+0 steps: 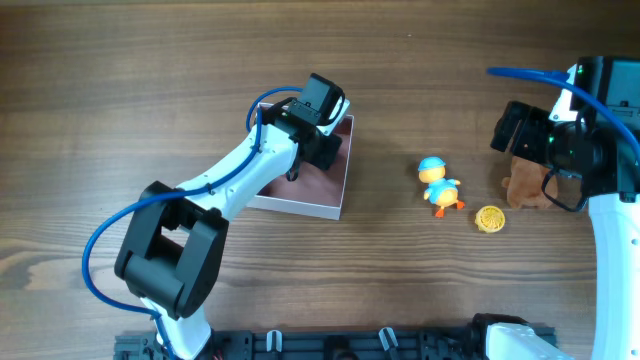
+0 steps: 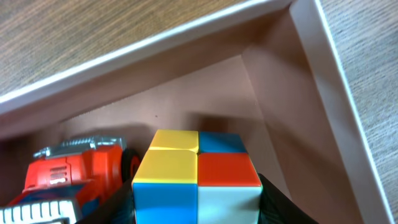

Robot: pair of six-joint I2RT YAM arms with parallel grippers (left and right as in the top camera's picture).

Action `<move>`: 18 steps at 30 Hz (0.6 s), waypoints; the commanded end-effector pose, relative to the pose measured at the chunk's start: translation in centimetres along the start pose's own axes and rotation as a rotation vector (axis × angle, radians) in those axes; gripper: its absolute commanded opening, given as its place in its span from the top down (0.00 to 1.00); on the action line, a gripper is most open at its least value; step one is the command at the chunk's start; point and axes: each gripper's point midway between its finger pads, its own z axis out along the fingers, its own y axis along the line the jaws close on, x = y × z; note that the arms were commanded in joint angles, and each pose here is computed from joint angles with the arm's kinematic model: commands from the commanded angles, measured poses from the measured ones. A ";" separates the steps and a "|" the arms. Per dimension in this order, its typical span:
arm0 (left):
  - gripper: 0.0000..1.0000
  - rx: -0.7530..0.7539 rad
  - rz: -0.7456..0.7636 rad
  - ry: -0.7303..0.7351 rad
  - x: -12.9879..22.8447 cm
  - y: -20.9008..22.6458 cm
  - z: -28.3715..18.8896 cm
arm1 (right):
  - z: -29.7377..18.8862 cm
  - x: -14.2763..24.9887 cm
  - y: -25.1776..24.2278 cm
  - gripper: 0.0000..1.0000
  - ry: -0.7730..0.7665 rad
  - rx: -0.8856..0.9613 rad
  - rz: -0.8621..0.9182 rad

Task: Pack container
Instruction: 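Carry the cube into the box beside the truck and release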

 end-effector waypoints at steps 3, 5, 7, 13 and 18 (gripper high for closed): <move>0.00 -0.018 -0.005 -0.023 -0.7 0.1 0.0 | 0.3 0.3 0.1 0.00 0.017 -0.004 -0.004; 0.00 -0.043 -0.005 -0.020 -0.6 0.5 0.0 | 0.3 0.3 0.1 0.00 0.017 -0.004 -0.004; 0.00 -0.051 -0.005 -0.017 -0.5 0.7 -0.1 | 0.3 0.3 0.0 0.00 0.020 -0.003 -0.005; 0.00 -0.049 -0.003 -0.044 -1.1 0.5 -1.2 | 0.3 0.4 0.0 0.00 0.025 -0.002 -0.005; 0.00 -0.042 0.001 -0.130 -2.7 0.2 -4.5 | 0.3 0.4 0.0 0.00 0.024 -0.002 -0.005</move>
